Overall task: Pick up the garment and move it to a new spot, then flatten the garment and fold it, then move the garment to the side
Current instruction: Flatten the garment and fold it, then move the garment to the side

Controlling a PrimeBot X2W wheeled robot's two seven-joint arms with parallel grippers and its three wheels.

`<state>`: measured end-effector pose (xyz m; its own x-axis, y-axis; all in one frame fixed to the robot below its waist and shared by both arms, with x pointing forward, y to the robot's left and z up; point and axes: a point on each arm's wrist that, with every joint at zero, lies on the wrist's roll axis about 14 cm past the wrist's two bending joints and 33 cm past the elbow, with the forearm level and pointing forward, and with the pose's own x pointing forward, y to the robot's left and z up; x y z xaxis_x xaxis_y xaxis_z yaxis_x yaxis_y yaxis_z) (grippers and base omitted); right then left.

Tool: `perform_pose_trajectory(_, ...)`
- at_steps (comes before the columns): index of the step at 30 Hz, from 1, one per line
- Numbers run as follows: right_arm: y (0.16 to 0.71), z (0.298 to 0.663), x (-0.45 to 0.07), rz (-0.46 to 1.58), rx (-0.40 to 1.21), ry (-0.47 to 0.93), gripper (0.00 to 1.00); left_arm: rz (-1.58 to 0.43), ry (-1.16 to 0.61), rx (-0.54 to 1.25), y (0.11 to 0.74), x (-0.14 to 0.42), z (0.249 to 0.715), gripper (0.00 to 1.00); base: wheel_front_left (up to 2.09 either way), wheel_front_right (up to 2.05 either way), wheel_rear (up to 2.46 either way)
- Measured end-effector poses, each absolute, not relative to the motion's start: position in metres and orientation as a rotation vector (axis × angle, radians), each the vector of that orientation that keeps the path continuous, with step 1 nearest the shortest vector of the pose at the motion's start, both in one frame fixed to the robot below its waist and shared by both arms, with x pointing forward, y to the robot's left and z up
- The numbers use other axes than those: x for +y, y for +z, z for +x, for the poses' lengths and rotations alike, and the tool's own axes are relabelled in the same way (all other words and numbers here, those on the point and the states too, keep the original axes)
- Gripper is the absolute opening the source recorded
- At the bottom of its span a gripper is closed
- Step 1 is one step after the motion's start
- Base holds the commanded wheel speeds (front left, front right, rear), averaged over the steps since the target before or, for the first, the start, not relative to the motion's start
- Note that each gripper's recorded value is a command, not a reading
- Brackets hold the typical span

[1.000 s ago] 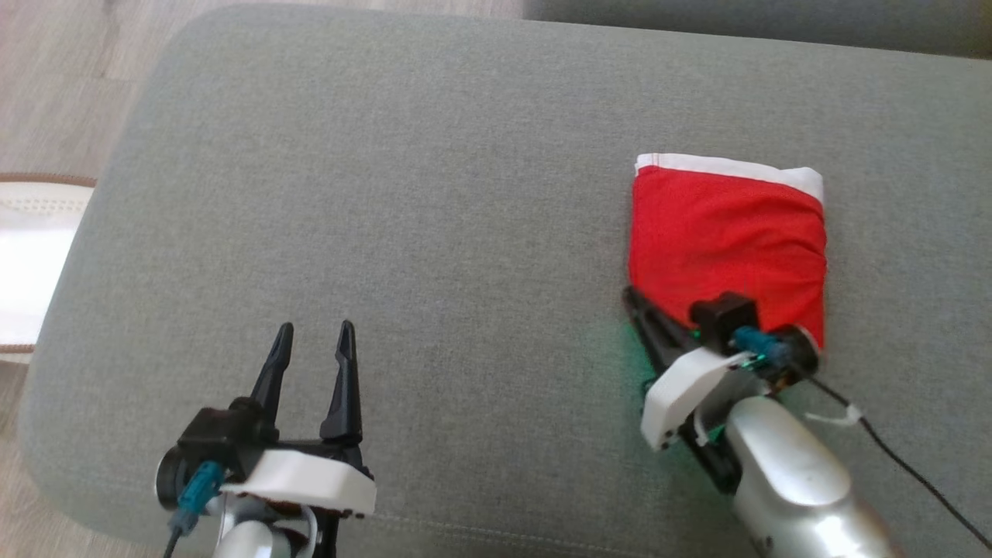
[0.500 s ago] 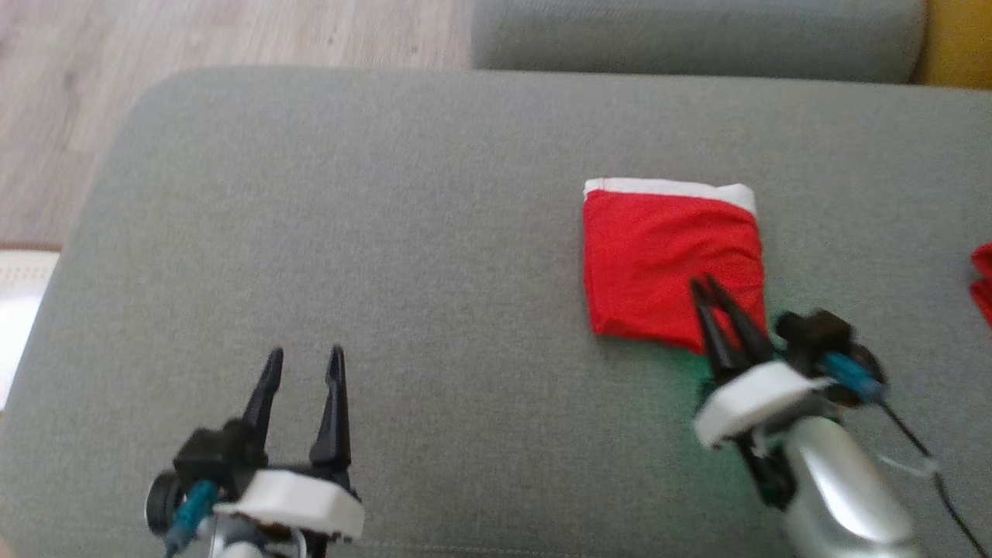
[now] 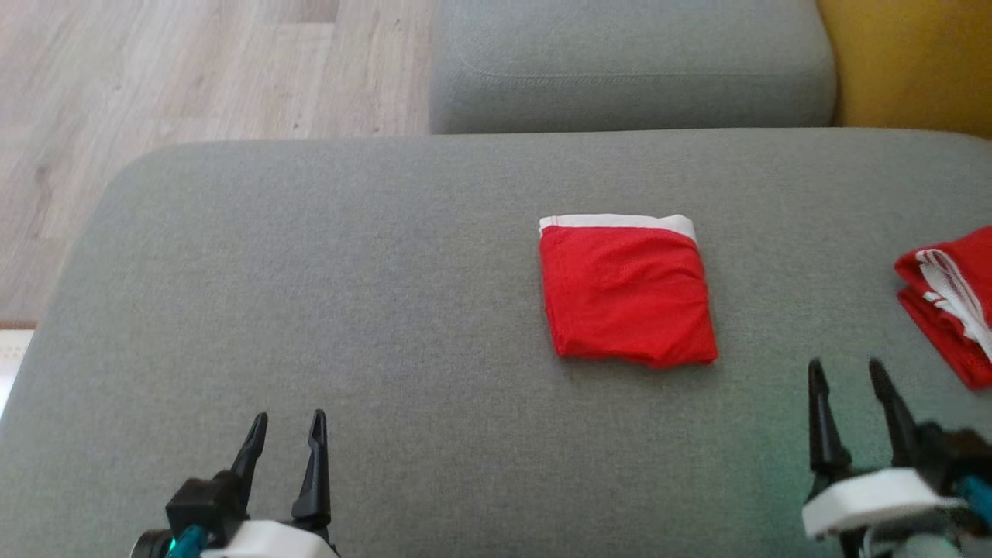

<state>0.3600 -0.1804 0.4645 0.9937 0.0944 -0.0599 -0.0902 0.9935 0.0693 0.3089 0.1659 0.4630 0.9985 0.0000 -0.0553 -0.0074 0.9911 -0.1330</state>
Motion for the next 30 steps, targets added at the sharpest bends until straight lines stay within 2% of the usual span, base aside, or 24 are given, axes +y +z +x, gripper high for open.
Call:
perform_pose_trajectory(5,0.455,0.343,-0.181,0.078,0.089,0.08,1.0,-0.133,0.021,0.071,0.457,0.171,0.299,1.0,0.0,0.0,0.0)
perform_pose_trajectory(30,0.44,0.344,-0.16,0.137,0.145,0.123,1.0,-0.139,0.046,0.085,0.453,0.177,0.29,1.0,0.0,0.0,0.0)
